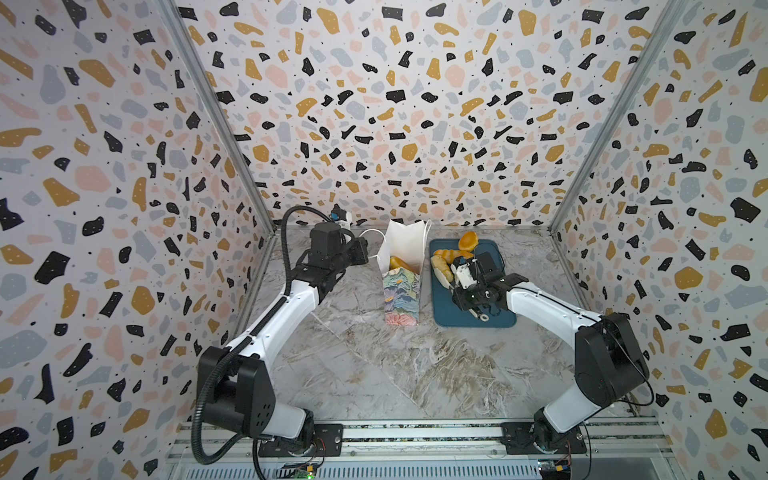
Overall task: Place the fake bread into the paper bag
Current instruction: 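Move the open tongs over the pale bread stick on the tray with the right gripper, then close the tongs around the pale bread stick with the right gripper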
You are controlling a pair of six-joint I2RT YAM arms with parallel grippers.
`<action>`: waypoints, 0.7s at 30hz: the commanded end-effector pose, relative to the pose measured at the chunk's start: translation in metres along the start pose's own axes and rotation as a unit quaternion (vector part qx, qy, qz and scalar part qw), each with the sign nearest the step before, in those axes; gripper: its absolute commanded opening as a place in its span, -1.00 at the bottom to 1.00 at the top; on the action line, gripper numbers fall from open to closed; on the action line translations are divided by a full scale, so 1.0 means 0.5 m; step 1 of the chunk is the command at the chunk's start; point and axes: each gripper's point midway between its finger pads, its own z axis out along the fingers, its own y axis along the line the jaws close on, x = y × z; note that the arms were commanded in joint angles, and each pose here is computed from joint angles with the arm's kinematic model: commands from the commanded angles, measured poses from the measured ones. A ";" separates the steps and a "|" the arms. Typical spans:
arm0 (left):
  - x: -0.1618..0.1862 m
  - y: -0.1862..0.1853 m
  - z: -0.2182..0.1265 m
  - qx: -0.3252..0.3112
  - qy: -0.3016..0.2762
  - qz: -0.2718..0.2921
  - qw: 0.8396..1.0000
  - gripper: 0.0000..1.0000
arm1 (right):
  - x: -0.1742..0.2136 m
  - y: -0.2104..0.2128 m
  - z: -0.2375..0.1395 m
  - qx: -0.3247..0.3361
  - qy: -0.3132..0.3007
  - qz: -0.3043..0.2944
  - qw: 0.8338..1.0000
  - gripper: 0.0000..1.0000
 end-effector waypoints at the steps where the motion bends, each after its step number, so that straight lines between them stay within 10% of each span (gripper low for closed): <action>1: -0.021 -0.003 -0.005 0.002 -0.010 0.005 1.000 -1.00 | -0.014 0.003 0.003 0.003 -0.011 -0.008 1.000 -0.22; 21: -0.019 -0.002 -0.004 -0.001 -0.009 0.006 1.000 -1.00 | -0.012 -0.002 0.059 0.012 0.019 -0.023 0.999 -0.29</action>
